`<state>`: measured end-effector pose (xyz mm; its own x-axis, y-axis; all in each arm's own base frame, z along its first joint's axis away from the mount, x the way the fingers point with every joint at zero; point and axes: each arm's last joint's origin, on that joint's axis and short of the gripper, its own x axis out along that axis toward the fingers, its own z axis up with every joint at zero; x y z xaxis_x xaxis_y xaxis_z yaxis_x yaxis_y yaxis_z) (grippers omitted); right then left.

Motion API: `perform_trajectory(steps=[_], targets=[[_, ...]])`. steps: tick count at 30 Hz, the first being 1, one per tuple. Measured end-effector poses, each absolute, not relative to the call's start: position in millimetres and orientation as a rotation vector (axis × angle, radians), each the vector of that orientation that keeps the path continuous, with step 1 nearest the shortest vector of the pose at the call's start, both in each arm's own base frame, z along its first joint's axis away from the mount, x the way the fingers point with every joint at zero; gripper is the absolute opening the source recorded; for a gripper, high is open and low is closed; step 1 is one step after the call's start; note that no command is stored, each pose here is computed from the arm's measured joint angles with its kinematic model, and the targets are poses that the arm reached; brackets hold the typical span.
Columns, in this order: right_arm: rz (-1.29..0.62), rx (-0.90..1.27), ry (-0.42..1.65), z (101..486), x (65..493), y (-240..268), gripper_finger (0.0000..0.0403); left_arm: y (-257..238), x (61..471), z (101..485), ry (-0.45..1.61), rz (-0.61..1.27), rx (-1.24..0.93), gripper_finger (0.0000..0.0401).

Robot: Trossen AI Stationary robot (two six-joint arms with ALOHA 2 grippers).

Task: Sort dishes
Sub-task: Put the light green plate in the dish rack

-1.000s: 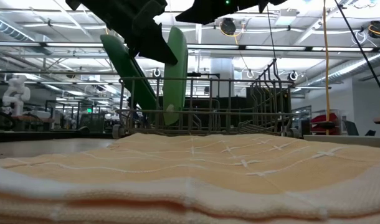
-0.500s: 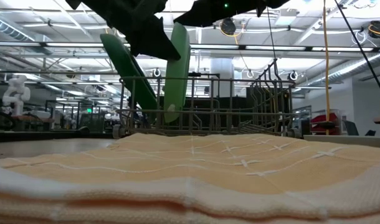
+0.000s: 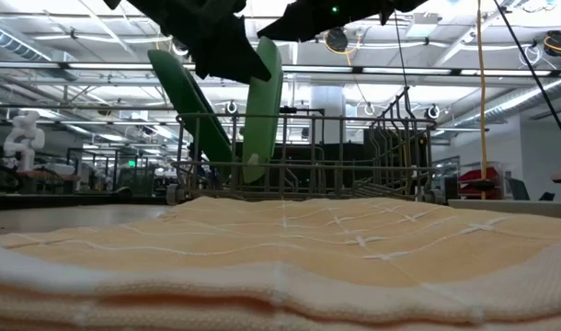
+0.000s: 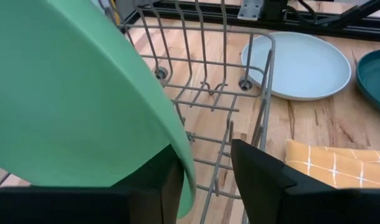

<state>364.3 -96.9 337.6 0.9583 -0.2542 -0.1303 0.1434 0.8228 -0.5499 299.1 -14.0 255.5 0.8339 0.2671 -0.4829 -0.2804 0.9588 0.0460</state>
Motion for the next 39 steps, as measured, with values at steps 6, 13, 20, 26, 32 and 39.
perform_trajectory(steps=[6, 13, 20, 26, 32, 39], targets=[[-0.215, -0.563, 0.228, 336.1, 363.2, -97.1, 0.0096, -13.9, 300.7, 260.9, 0.495, 0.294, -0.028, 0.0147], [-0.213, -0.551, 0.234, 335.3, 363.1, -97.0, 0.0096, -14.3, 303.2, 268.6, 0.468, 0.291, -0.034, 0.0147], [-0.21, -0.535, 0.24, 334.5, 363.0, -96.9, 0.0096, -14.3, 304.2, 272.8, 0.458, 0.291, -0.036, 0.0147], [-0.206, -0.533, 0.25, 333.7, 362.9, -96.8, 0.0096, -14.2, 304.5, 273.4, 0.453, 0.294, -0.036, 0.0147], [-0.202, -0.532, 0.253, 333.3, 362.8, -96.7, 0.0096, -14.2, 304.4, 273.4, 0.453, 0.295, -0.036, 0.0147], [-0.203, -0.501, 0.254, 332.6, 362.9, -96.7, 0.0096, -14.1, 303.8, 274.3, 0.45, 0.295, -0.036, 0.0147]])
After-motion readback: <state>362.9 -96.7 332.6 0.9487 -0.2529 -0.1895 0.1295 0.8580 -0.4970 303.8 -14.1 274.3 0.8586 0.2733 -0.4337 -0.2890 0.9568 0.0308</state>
